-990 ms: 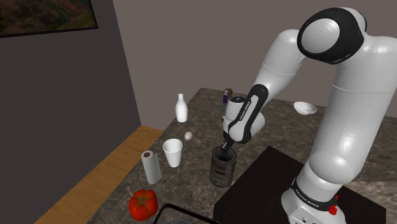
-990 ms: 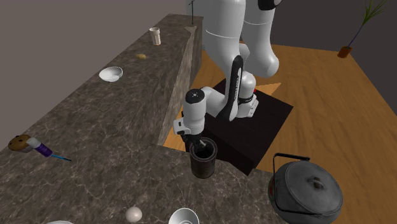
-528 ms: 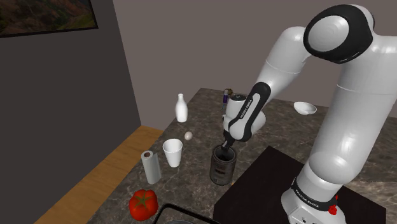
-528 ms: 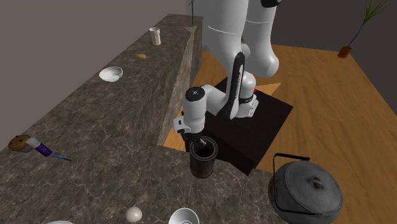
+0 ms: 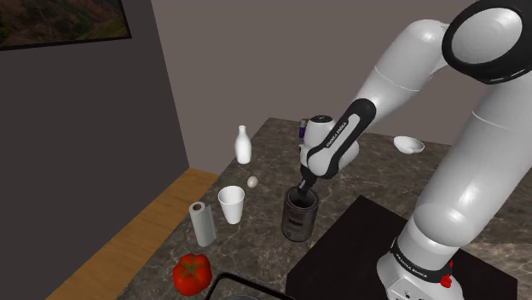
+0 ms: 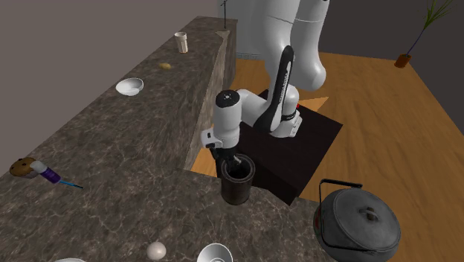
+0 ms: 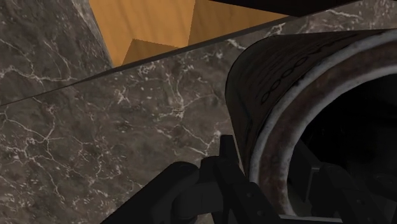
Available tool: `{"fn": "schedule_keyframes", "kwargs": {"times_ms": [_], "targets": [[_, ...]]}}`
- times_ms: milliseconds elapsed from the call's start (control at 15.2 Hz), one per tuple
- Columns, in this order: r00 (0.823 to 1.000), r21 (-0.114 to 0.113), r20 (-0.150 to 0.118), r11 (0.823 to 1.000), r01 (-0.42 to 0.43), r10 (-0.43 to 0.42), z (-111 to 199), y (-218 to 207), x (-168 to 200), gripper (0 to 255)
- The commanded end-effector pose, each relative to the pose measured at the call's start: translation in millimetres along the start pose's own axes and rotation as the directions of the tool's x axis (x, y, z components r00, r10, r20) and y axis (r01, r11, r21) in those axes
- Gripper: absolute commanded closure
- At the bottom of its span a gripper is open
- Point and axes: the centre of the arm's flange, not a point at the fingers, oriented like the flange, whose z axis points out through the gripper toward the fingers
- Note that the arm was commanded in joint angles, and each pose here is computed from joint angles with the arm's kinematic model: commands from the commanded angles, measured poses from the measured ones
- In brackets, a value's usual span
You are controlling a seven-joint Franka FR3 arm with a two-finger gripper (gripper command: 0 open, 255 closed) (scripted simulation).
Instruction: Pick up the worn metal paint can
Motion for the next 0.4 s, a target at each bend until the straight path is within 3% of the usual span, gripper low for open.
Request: {"fn": "schedule_keyframes", "kwargs": {"times_ms": [0, 330], "targets": [[1.0, 0.0, -0.002, 1.0, 0.0, 0.0, -11, 0, 1, 255], [1.0, 0.0, -0.002, 1.0, 0.0, 0.0, -27, 1, 1, 255]]}}
